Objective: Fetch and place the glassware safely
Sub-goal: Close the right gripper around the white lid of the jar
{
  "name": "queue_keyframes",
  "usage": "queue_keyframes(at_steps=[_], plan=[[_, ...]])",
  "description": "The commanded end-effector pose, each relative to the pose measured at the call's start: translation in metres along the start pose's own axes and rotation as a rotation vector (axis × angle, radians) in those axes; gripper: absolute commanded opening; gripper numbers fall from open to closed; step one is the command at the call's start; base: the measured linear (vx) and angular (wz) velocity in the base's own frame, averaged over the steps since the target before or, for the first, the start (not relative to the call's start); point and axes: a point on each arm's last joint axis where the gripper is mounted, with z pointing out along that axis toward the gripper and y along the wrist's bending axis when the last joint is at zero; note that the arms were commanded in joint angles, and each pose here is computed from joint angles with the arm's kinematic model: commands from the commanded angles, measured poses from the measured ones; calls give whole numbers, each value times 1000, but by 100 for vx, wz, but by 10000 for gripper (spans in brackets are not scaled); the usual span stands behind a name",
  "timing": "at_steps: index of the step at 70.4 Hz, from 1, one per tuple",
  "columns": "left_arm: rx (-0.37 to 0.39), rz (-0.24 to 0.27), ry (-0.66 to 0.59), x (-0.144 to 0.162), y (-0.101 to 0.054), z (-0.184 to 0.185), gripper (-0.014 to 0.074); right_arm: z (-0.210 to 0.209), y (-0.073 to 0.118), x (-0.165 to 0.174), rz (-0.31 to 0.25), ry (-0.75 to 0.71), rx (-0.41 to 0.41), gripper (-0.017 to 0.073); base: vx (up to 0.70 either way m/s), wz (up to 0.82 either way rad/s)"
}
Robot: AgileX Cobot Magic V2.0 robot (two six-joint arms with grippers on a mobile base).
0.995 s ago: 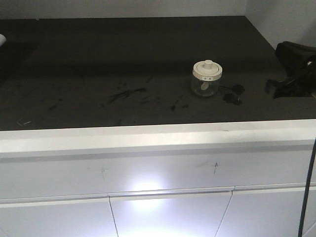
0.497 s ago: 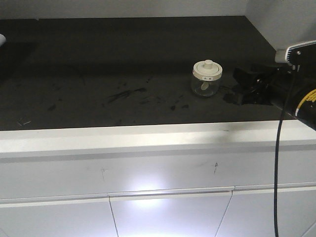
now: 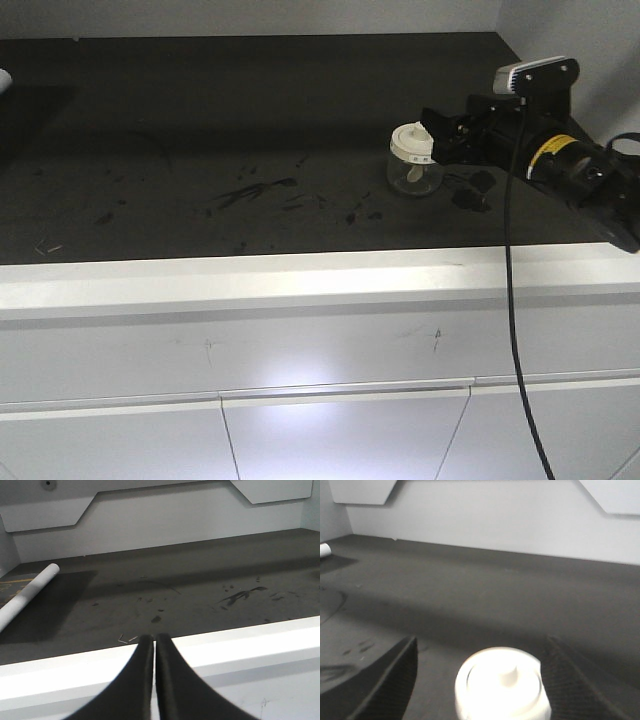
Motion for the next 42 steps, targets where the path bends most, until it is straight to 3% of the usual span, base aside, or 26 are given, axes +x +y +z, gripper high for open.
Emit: queue_keyframes(at_steps=[1, 24, 42], plan=[[-1, -14, -81, -14, 0, -1, -7, 10, -3, -29, -34, -147, -36, 498, 0, 0], [-1, -14, -81, -14, 0, -1, -7, 58, -26, -13, -49, -172, -40, 498, 0, 0], [-1, -14, -81, -14, 0, -1, -7, 70, -32, 0, -37, -152, -36, 498, 0, 0]])
